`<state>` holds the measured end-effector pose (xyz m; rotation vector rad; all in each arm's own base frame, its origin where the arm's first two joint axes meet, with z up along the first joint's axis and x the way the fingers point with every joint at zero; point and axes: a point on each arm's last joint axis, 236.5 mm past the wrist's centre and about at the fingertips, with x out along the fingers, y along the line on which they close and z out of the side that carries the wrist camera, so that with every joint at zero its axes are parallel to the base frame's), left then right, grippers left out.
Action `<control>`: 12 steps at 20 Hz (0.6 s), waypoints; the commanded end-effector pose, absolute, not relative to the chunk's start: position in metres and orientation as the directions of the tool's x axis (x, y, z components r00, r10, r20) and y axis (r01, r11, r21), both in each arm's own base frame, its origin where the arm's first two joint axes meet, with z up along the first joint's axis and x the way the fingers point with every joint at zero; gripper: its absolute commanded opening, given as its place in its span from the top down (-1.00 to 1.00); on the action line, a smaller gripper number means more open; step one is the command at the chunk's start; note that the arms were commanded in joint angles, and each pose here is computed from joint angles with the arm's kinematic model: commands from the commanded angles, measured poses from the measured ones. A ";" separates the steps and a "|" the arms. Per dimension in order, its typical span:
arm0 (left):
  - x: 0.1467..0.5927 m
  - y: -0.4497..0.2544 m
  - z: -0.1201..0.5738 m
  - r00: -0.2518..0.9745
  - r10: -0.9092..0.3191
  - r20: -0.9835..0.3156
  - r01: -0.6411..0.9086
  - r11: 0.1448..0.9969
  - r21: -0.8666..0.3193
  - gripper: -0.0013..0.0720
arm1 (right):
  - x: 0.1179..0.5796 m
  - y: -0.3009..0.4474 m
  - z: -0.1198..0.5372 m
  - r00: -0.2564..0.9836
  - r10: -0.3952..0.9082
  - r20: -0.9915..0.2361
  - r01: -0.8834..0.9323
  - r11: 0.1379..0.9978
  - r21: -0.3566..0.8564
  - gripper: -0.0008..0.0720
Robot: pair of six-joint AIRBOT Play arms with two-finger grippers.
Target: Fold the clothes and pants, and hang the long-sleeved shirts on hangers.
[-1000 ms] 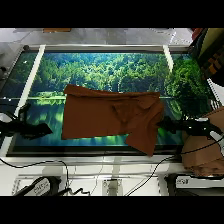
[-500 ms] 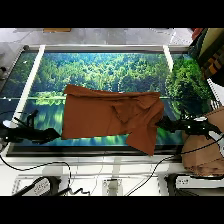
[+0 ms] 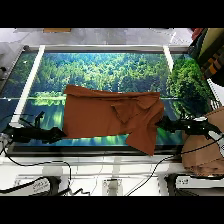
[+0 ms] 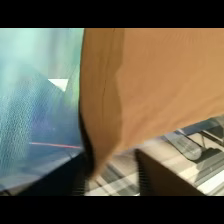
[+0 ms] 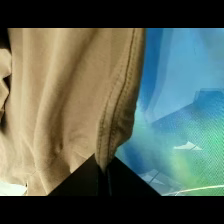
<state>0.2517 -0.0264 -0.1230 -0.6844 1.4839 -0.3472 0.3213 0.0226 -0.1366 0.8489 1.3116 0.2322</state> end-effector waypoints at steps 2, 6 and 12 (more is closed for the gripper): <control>0.255 -0.028 -0.128 0.095 -0.615 -0.783 -0.188 0.761 -0.621 0.48 | 0.319 0.024 -0.135 0.271 0.604 -0.749 0.295 0.688 0.662 0.93; 0.265 -0.025 -0.126 0.127 -0.609 -0.783 -0.181 0.762 -0.622 0.94 | 0.317 0.028 -0.130 0.263 0.619 -0.740 0.283 0.684 0.673 0.93; 0.344 0.001 -0.030 0.343 -0.556 -0.757 0.030 0.812 -0.583 0.94 | 0.337 0.029 -0.052 0.338 0.628 -0.702 0.090 0.720 0.688 0.93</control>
